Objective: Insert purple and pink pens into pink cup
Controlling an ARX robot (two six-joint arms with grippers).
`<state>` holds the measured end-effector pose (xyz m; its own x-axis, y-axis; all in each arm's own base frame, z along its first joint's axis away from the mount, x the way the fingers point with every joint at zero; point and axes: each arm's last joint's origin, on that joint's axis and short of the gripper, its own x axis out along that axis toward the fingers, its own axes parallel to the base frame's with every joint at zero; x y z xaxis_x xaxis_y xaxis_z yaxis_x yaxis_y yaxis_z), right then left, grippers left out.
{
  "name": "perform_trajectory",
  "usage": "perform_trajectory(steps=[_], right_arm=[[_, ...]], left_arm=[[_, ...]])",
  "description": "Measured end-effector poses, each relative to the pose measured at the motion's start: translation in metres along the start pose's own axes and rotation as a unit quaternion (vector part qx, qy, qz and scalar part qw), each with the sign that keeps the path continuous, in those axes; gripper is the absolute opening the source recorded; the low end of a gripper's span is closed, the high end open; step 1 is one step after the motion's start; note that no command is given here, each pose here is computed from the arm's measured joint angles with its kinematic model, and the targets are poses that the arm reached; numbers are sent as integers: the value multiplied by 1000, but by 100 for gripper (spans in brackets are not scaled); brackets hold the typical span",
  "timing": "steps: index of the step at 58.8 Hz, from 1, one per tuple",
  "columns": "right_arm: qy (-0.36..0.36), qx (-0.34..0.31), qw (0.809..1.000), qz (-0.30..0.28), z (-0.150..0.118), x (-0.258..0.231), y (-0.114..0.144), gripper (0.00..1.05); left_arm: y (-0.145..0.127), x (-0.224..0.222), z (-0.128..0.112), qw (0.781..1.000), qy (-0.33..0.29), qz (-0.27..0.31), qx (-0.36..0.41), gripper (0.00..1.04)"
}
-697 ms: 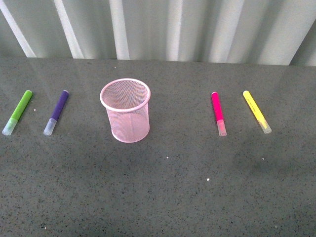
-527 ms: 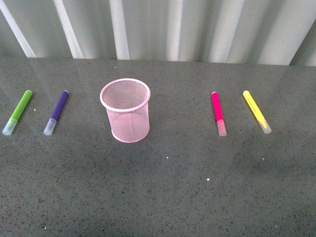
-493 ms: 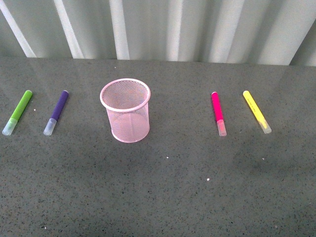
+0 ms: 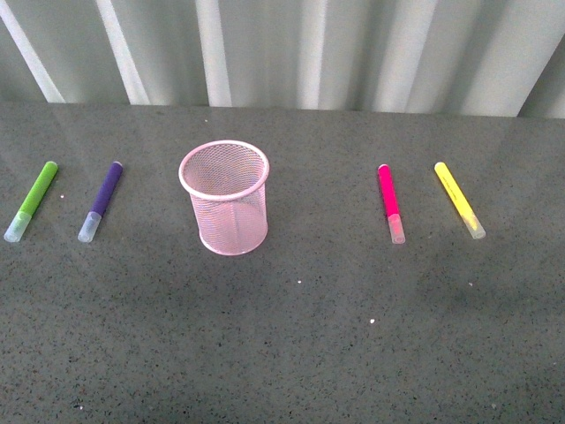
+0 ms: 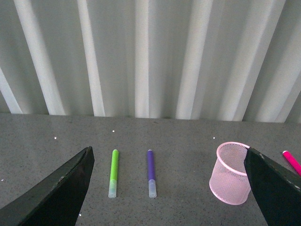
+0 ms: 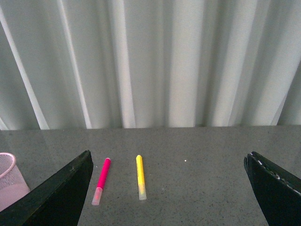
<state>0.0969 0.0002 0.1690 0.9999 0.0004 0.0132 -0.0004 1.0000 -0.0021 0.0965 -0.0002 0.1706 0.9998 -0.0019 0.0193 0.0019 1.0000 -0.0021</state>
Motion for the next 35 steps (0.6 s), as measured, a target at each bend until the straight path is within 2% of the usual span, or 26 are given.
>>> perform_trajectory(steps=[35], right_arm=[[0,0,1000,0,0,0,0,98]], left_arm=[[0,0,0,1000,0,0,0,98]])
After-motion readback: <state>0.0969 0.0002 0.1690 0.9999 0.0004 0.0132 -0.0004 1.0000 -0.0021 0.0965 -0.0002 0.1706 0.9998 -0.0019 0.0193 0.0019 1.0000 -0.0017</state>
